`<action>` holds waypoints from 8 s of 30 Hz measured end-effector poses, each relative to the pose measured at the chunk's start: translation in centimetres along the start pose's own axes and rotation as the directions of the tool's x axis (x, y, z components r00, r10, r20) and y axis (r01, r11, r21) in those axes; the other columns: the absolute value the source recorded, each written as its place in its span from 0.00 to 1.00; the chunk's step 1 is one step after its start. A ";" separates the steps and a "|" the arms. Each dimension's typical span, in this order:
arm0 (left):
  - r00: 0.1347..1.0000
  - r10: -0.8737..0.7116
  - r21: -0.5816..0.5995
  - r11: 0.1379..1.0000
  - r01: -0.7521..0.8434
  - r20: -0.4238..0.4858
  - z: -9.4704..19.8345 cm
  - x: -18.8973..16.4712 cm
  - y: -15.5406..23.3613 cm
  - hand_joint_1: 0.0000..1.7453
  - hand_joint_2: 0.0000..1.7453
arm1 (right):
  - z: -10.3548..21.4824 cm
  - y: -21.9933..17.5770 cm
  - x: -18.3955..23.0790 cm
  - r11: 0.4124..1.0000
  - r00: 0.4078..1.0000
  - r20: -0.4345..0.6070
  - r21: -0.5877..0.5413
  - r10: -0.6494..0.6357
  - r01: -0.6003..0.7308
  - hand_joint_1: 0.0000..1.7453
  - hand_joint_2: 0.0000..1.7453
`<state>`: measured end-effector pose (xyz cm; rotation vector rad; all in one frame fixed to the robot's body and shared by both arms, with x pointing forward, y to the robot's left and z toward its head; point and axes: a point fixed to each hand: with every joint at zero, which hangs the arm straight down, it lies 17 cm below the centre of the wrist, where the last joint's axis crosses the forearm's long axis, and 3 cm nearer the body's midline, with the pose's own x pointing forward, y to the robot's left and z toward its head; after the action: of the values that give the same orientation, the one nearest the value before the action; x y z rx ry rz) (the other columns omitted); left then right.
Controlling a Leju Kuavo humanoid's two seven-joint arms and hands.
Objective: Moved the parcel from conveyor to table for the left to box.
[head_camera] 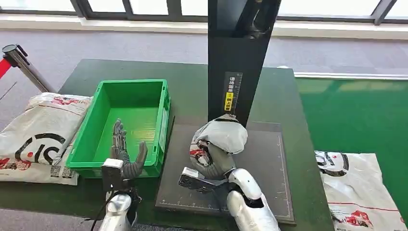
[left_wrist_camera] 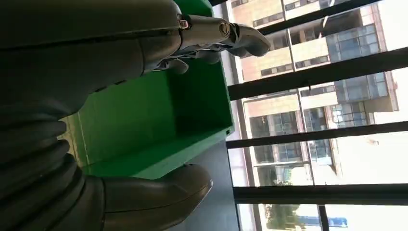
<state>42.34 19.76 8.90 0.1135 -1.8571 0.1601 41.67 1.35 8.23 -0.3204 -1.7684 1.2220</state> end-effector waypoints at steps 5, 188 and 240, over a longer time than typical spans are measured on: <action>1.000 0.003 0.003 1.000 -0.003 -0.001 0.0 0.0 0.0 0.00 1.00 | 0.0 -0.1 0.1 1.000 1.000 0.002 -0.005 -0.020 0.020 0.00 0.00; 0.942 -0.326 -0.870 0.436 0.231 0.087 4.7 -5.1 -22.0 1.00 1.00 | 1.8 3.8 -4.6 0.948 0.954 -0.001 0.116 -0.299 0.297 0.00 0.00; 0.621 -0.775 0.367 0.614 0.699 0.115 -9.3 8.6 7.3 0.00 0.00 | 1.4 2.5 -5.4 0.965 0.966 -0.012 0.053 -0.257 0.258 0.00 0.00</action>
<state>47.50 28.55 19.44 1.1654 -1.8813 -0.1895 42.75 -1.78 3.13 -0.0585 -1.7084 1.0783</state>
